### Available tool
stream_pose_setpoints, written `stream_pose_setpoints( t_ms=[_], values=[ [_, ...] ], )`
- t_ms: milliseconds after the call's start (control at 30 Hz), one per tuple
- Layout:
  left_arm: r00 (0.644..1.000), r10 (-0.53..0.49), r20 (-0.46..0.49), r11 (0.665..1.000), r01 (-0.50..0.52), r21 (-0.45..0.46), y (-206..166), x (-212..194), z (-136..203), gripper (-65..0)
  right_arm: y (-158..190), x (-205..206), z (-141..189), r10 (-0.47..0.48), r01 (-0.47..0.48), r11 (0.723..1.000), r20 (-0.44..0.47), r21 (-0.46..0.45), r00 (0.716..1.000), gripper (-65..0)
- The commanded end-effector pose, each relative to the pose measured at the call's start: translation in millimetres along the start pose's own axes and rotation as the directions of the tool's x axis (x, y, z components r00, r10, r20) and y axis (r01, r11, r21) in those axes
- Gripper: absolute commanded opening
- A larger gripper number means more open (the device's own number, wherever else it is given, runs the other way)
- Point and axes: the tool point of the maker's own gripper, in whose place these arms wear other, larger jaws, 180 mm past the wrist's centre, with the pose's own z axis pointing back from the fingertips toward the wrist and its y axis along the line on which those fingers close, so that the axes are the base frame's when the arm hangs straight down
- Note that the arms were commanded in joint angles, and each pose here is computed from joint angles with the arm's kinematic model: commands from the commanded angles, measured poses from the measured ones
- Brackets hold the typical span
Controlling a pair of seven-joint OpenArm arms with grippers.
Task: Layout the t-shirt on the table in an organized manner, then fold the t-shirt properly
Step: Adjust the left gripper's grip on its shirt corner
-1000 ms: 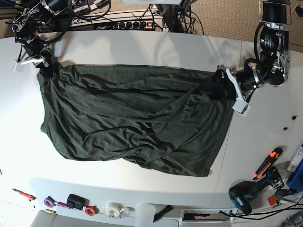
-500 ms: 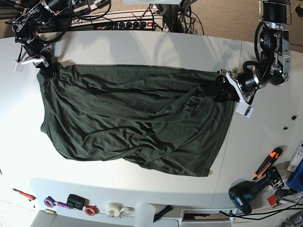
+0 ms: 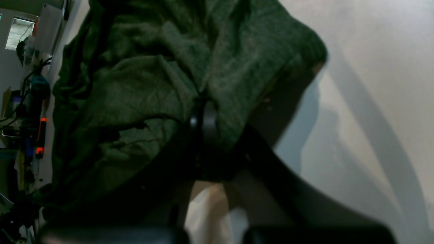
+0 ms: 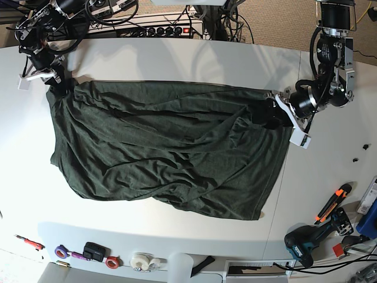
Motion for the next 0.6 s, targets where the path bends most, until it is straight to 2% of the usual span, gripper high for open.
stream_pose_setpoints(
  t_ms=[0,100,200,400,567],
  values=[
    [0.999,-0.018,0.051,1.000,0.019,-0.011,-2.4,16.1,3.2,-48.0,2.0,5.6,1.4,0.009,-0.009,1.000,0.008,0.007,1.000,-65.0],
    [0.997,-0.018,0.076,1.000,0.019,-0.011,-2.5,20.7,3.5,-65.0,2.0,5.4,1.4,0.009,-0.009,1.000,0.008,0.007,1.000,-65.0],
    [0.991,-0.029,0.134,0.999,0.032,-0.022,-4.8,31.2,4.8,-65.0,1.9,5.6,1.4,0.009,-0.009,1.000,0.008,0.007,1.000,-65.0],
    [0.937,-0.086,0.339,0.973,0.151,-0.173,-33.0,66.9,26.1,-65.0,1.9,5.5,1.4,0.009,-0.009,1.000,0.007,0.007,1.000,-65.0],
    [0.925,-0.092,0.370,0.976,0.157,-0.152,-25.0,75.0,36.7,-65.0,2.0,5.4,1.4,0.009,-0.009,1.000,0.007,0.007,1.000,-65.0]
  ],
)
